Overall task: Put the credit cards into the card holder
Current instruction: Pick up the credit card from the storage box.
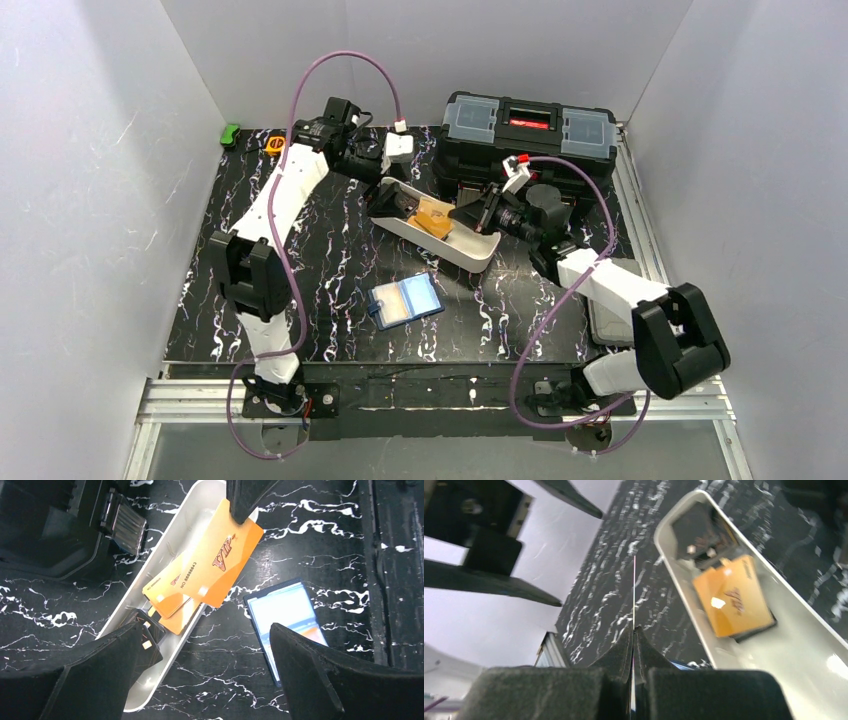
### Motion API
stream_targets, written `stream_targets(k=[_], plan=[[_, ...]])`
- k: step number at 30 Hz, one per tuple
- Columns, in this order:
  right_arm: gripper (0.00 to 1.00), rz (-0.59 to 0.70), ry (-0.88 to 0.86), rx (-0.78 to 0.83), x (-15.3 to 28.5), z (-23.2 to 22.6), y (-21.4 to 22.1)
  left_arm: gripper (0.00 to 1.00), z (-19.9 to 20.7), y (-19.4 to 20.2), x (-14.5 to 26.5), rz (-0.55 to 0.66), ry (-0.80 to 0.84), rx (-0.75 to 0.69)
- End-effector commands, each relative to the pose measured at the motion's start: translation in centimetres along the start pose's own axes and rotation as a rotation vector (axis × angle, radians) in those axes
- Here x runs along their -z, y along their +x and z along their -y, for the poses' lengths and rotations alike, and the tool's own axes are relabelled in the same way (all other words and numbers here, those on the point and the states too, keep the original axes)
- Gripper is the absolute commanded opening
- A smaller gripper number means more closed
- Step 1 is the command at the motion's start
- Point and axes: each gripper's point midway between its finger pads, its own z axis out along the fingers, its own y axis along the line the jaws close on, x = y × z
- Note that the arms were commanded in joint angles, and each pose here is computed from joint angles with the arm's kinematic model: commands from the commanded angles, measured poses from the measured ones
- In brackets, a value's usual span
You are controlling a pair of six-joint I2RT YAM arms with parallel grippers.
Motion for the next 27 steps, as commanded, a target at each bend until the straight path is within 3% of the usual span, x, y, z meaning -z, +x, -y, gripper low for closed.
stream_targets(k=[1,13,18,24,27], plan=[[0.01,-0.021,-0.206,0.171,1.8,-6.5,-2.3,0.99,3.8,-3.7,2.4,0.093,0.033,-0.059],[0.01,-0.125,-0.347,0.35,4.5,-12.9,-1.8,0.99,6.6,-7.5,3.6,0.209,0.092,0.151],[0.01,-0.192,-0.383,0.43,4.6,-14.7,-1.1,0.91,9.2,-8.5,4.0,0.245,0.221,0.282],[0.01,-0.243,-0.426,0.459,5.0,-16.2,-1.0,0.74,11.6,-9.1,4.7,0.28,0.293,0.327],[0.01,-0.252,-0.454,0.489,5.3,-17.3,-1.0,0.73,12.6,-8.6,4.5,0.267,0.3,0.336]])
